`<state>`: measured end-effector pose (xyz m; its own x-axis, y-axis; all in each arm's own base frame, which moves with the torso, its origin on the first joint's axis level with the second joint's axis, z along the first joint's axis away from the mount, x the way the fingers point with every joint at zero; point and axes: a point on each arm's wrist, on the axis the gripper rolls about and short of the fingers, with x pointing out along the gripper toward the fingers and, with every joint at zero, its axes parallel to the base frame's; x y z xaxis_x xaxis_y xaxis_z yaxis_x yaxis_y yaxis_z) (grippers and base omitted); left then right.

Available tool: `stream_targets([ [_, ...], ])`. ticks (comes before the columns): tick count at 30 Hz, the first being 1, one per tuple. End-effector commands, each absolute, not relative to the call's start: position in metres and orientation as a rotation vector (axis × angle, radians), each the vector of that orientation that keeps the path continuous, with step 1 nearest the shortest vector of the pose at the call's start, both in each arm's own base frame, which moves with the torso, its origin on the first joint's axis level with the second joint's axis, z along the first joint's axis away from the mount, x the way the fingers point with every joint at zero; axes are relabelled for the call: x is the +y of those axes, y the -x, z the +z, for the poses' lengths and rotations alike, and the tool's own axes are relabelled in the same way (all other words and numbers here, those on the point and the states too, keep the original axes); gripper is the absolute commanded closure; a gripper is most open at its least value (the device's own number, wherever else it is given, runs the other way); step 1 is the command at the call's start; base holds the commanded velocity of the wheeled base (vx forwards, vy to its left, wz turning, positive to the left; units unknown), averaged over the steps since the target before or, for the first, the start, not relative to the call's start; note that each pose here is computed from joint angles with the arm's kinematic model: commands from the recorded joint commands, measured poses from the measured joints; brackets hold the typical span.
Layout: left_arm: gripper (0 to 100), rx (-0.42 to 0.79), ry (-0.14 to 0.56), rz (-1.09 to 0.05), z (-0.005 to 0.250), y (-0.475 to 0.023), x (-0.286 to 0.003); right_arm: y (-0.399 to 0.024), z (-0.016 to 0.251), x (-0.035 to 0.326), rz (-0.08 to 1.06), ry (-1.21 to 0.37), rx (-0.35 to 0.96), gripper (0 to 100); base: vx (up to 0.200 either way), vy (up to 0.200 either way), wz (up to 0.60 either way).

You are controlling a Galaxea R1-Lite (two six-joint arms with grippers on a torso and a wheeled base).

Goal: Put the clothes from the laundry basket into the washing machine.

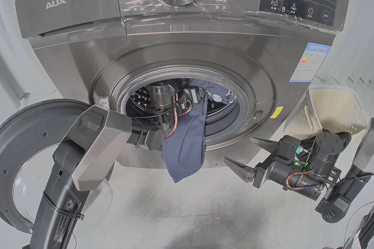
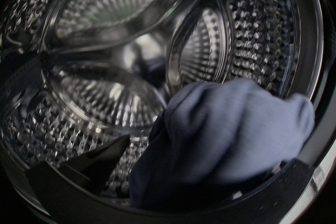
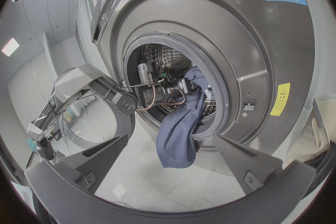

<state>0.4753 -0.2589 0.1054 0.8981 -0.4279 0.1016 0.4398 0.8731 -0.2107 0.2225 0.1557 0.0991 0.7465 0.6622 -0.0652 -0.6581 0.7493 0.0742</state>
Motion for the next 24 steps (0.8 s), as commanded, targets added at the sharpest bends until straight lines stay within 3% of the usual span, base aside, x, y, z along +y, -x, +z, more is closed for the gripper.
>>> stream_targets([
  [1, 0, 0.064, 0.221, -0.429, 0.102, -0.462, -0.251, -0.222, 0.099, 0.156, 0.723, -0.047, 0.089, 0, 0.000, 0.000, 0.00],
  [9, 0, 0.255, 0.154, -0.482, 0.082, -0.431, -0.241, -0.222, 0.099, 0.156, 0.724, -0.047, 0.091, 0, 0.000, 0.000, 0.00],
  [14, 0, 0.312, 0.088, -0.547, 0.070, -0.415, -0.241, -0.223, 0.099, 0.156, 0.724, -0.047, 0.089, 0, 0.000, 0.000, 0.00],
  [24, 0, 0.342, 0.029, -0.580, 0.049, -0.413, -0.249, -0.222, 0.099, 0.157, 0.730, -0.047, 0.090, 0, 0.000, 0.000, 0.00],
])
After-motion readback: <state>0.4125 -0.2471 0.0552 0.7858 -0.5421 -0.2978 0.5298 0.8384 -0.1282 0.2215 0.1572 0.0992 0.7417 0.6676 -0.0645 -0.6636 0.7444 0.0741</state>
